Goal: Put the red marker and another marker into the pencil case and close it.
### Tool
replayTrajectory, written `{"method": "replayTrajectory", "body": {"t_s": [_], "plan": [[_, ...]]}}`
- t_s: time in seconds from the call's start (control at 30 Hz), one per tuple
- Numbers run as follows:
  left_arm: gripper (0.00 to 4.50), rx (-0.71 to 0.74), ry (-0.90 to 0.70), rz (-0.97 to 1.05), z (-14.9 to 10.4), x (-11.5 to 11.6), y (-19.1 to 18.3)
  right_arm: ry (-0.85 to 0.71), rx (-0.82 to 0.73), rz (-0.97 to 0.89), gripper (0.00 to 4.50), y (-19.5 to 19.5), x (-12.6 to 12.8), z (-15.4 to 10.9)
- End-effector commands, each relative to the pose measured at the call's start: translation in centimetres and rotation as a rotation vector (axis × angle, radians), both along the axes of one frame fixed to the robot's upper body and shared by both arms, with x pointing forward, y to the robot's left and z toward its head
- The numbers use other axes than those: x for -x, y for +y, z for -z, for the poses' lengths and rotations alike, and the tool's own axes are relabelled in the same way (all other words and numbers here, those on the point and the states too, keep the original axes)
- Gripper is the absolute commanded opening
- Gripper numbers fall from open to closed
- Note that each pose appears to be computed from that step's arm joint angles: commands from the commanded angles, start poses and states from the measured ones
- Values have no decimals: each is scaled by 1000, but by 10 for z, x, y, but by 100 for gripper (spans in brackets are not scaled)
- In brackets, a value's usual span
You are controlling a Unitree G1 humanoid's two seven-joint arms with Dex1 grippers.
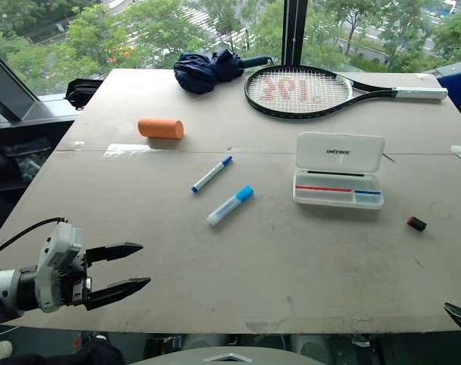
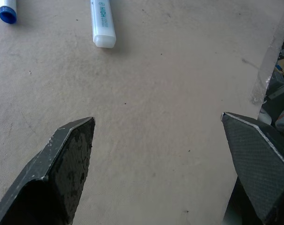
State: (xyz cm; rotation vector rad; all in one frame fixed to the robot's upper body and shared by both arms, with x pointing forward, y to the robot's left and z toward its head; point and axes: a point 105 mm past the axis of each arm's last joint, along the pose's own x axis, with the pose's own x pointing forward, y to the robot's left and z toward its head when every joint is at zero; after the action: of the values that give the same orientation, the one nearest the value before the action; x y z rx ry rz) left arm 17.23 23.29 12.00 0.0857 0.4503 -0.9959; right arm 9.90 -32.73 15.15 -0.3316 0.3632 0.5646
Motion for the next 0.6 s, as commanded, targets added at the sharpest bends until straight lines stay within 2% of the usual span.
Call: {"method": "replayTrajectory", "body": {"t_s": [0.03,0.1,0.27,0.33,0.37,0.47,0.6], "plan": [[437,16,-51,35,-11,-4,-10,-52,21,-16,436,0,-13,-9],[437,62,-80,68,-19,-10,-27,-86,-2,-36,436,10,-36,-14],[437,77,-127,138,-28,-17,-50,-122,0,-94,436,33,-72,-21],[437,84,-161,199,-34,-20,-65,-73,16,-182,436,53,-95,-21],[437,76,-177,229,-36,-21,-71,-36,74,-208,436,58,-106,-18],[437,71,-202,303,-40,-19,-86,65,187,-241,436,66,-136,-11],[437,82,-224,358,-46,-17,-97,148,234,-311,436,72,-164,-3]]}}
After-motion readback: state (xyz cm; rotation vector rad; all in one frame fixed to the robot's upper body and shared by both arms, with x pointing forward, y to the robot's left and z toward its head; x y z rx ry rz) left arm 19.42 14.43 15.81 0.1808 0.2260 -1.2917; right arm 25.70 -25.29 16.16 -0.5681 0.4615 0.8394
